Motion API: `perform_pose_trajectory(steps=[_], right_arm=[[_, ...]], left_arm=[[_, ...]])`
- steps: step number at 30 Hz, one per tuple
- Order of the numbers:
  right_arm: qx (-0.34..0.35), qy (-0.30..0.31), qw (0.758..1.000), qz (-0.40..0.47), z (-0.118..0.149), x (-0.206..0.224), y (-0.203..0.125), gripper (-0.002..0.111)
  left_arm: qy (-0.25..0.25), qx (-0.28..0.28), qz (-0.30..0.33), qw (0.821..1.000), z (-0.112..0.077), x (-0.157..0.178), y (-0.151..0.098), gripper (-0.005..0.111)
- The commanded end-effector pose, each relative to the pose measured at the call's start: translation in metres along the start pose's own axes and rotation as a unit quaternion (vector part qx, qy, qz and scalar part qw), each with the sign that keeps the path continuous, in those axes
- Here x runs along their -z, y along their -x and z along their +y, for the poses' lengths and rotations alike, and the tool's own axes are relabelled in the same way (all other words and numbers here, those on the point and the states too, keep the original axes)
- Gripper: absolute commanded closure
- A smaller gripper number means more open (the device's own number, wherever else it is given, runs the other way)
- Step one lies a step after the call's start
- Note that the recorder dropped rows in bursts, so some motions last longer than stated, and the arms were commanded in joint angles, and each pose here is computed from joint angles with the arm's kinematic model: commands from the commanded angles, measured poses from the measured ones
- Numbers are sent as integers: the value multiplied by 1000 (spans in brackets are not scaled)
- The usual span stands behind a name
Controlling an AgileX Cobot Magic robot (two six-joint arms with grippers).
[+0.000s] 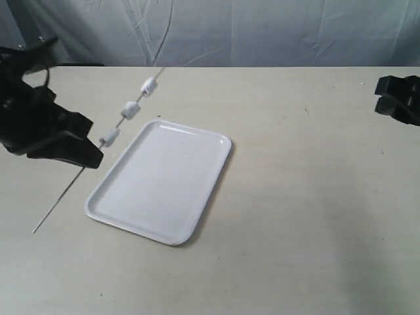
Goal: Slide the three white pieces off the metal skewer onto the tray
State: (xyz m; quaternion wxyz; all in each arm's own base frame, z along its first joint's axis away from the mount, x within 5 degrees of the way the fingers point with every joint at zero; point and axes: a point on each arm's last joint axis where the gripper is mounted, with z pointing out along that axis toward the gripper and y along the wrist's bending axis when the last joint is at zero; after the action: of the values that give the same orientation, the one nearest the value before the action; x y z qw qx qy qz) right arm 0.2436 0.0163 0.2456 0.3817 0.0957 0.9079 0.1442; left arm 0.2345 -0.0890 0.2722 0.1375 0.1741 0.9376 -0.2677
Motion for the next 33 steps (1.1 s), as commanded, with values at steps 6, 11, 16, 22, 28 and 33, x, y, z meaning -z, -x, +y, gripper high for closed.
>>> perform_pose_trajectory(steps=[6,11,16,22,28,33], right_arm=[[-8,237,966,107,60,-25,-21,58],[-37,321,928,188,66,-54,-41,58],[-95,394,893,196,72,-83,-52,58],[-74,416,875,235,84,-109,-76,58],[-41,439,861,254,109,-125,-83,58],[4,454,855,249,143,-133,-81,58]], left_arm=[[-36,28,-19,999,11,5,-21,107],[-81,48,-71,993,20,-16,-35,107],[-123,95,-30,987,32,-44,-47,107],[-218,152,-52,963,35,-70,-50,107],[-229,155,-56,959,39,-82,-66,107],[-219,183,-86,955,41,-91,-84,107]])
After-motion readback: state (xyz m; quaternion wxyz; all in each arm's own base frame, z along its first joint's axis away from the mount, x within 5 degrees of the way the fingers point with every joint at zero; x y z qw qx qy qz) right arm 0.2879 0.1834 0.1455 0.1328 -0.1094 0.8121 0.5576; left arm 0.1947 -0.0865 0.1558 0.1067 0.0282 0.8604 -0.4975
